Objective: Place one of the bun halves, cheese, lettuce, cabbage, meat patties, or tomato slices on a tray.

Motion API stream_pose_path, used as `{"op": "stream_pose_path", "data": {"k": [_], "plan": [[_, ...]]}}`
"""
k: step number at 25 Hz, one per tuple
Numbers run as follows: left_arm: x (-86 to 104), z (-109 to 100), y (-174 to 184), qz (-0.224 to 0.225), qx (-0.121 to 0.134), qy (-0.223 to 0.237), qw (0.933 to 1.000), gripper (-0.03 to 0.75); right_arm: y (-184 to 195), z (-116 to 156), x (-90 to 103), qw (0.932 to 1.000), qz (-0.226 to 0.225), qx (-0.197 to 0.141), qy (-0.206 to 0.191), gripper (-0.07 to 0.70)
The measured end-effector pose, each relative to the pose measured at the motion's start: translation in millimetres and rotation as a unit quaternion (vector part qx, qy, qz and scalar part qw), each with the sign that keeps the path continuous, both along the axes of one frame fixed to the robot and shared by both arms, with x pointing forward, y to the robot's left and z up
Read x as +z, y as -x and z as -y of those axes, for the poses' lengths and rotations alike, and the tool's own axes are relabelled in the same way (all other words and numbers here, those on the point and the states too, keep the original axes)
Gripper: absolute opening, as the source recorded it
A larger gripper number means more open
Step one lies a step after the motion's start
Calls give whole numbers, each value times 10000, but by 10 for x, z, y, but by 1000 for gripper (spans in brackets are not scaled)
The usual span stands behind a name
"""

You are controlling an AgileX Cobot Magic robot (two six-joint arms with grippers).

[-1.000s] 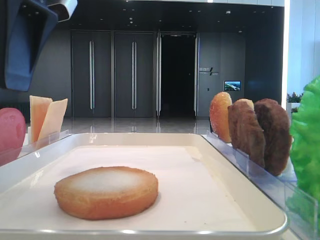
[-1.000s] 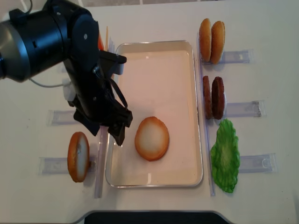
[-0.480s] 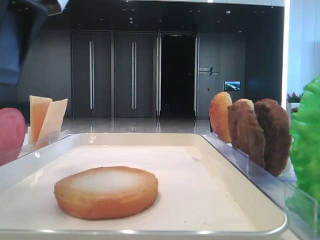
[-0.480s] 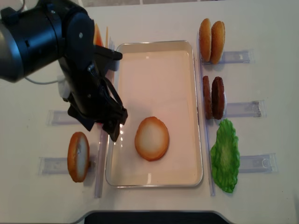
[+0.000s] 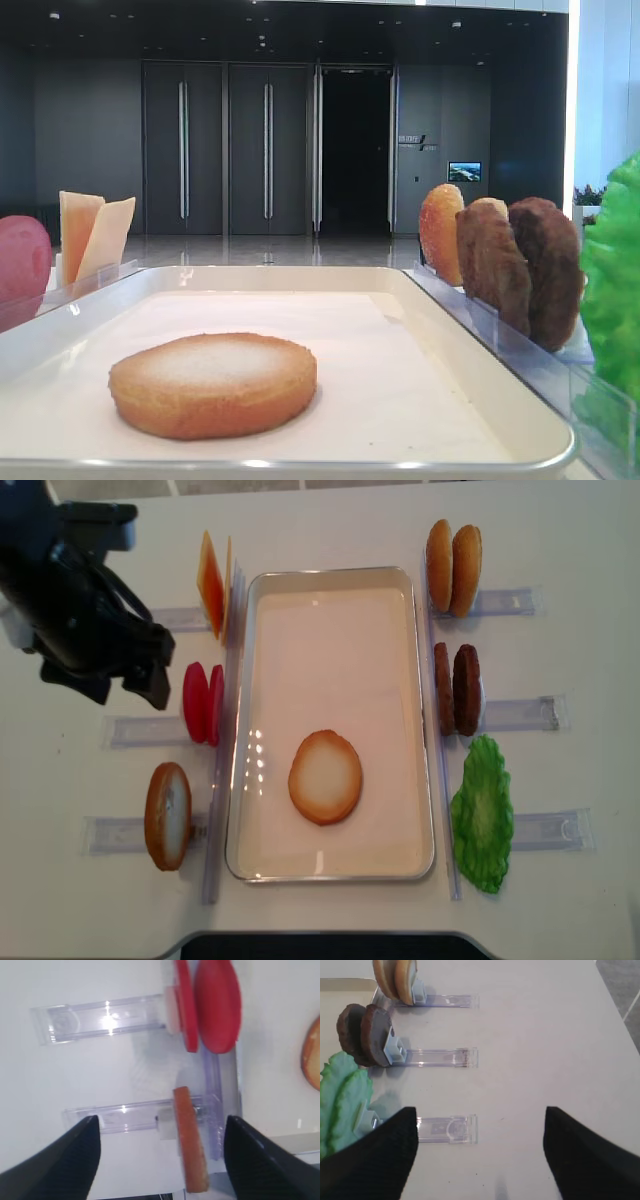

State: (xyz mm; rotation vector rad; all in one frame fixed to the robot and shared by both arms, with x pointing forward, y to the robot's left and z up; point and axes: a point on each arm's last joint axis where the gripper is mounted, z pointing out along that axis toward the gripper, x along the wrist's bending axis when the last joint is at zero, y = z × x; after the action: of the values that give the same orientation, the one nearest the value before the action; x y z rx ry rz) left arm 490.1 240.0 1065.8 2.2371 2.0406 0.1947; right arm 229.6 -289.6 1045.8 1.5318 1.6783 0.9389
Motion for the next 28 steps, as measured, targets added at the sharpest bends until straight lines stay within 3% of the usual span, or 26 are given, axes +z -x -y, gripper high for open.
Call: {"op": "stream_pose_path", "data": {"k": [6,12,23,28], "plan": [[125,-362,23,275,330,-362,9984,576,0,0,0,10000,0,0,0,527],[190,-400,140,413,370,-333,9979,576,0,0,0,10000,0,0,0,527],[159,-506,1099,882,396,-106,9953,571,0,0,0,10000,0,0,0,527],[313,-550,1519,1694,344,95,9849,567,0,0,0,10000,0,0,0,527]]}}
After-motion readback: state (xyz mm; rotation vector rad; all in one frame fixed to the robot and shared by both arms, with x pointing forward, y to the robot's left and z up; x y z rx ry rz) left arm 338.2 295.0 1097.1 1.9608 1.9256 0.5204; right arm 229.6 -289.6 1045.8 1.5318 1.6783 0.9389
